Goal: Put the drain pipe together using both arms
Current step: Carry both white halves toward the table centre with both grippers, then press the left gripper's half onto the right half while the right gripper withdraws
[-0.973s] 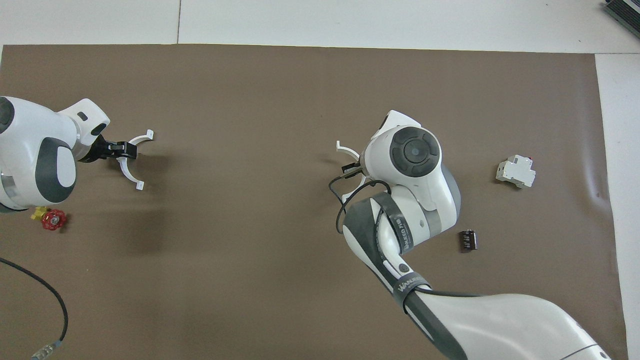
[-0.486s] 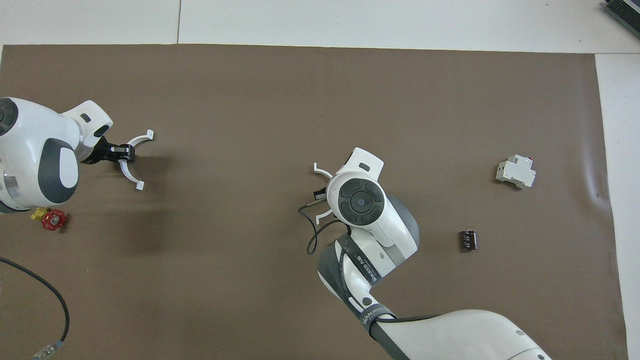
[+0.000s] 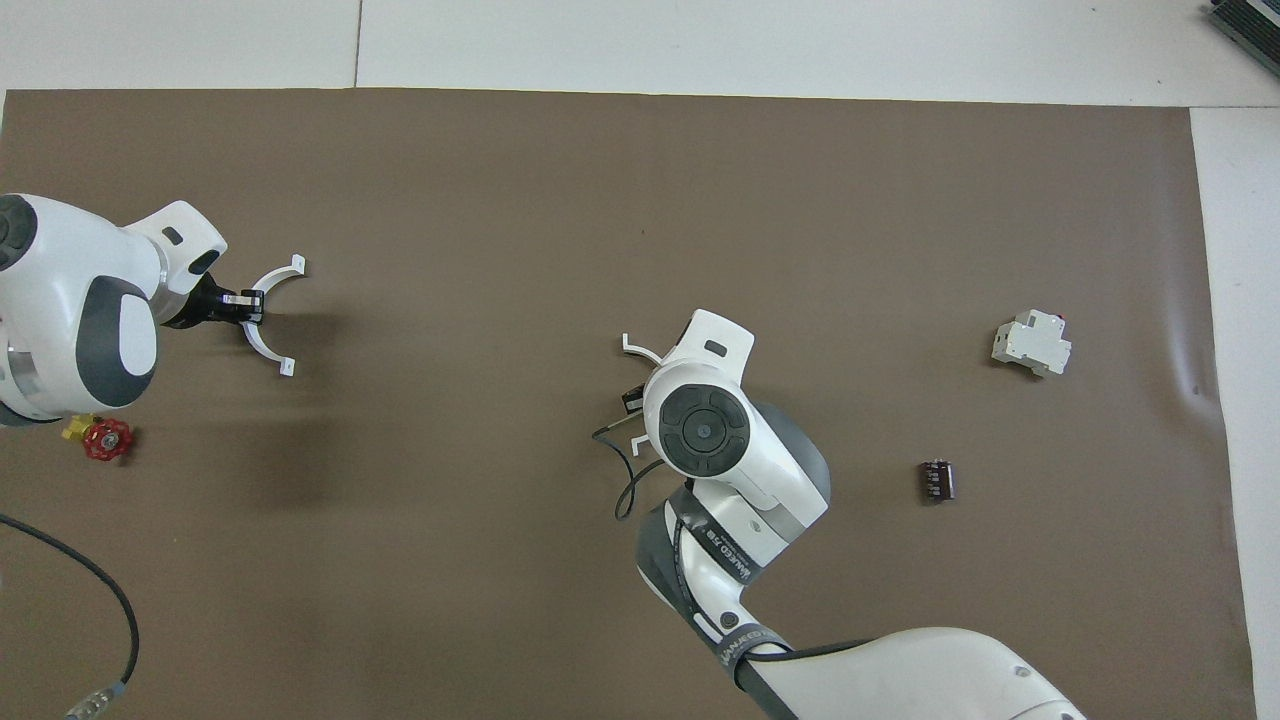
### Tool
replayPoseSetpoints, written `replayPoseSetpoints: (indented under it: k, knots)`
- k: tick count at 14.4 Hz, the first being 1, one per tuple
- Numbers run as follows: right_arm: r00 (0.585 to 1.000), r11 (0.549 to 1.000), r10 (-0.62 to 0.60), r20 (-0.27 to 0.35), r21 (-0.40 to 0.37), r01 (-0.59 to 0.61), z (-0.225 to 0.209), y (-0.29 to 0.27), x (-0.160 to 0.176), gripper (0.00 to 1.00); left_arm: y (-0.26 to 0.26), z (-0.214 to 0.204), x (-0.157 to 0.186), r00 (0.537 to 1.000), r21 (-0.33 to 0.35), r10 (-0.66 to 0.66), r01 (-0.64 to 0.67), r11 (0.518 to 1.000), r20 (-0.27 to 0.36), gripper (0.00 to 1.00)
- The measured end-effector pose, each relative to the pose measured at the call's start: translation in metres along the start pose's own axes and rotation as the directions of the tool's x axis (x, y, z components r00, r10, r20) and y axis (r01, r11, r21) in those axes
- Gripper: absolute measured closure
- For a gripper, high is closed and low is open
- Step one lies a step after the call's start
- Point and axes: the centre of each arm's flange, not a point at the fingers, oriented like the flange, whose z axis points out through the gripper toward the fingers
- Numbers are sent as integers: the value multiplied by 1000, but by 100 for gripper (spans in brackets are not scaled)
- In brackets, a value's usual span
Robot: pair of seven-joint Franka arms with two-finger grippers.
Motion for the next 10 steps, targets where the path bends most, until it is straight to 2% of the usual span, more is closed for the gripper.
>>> replayPoseSetpoints:
  k: [1,2,5,8,10]
  knots:
    - [1000,1000,15,1,0,-15,0,0,0,76,7,-5,1,1000,-1,11,-11,1000,-5,80]
    - [1000,1000,31,0,-1,-31,0,1,0,68,16,-12,2,1000,-1,23,-23,1000,-9,80]
    - [998,998,65,-12,5,-65,-6,2,4,36,54,-34,-1,1000,-4,17,-17,1000,-15,80]
    - [984,985,169,-59,55,-166,-48,19,23,4,113,-38,-8,999,-11,-35,34,999,-13,80]
    - [972,973,227,-67,62,-223,-84,49,33,0,154,-34,-13,998,-15,-68,68,998,-3,80]
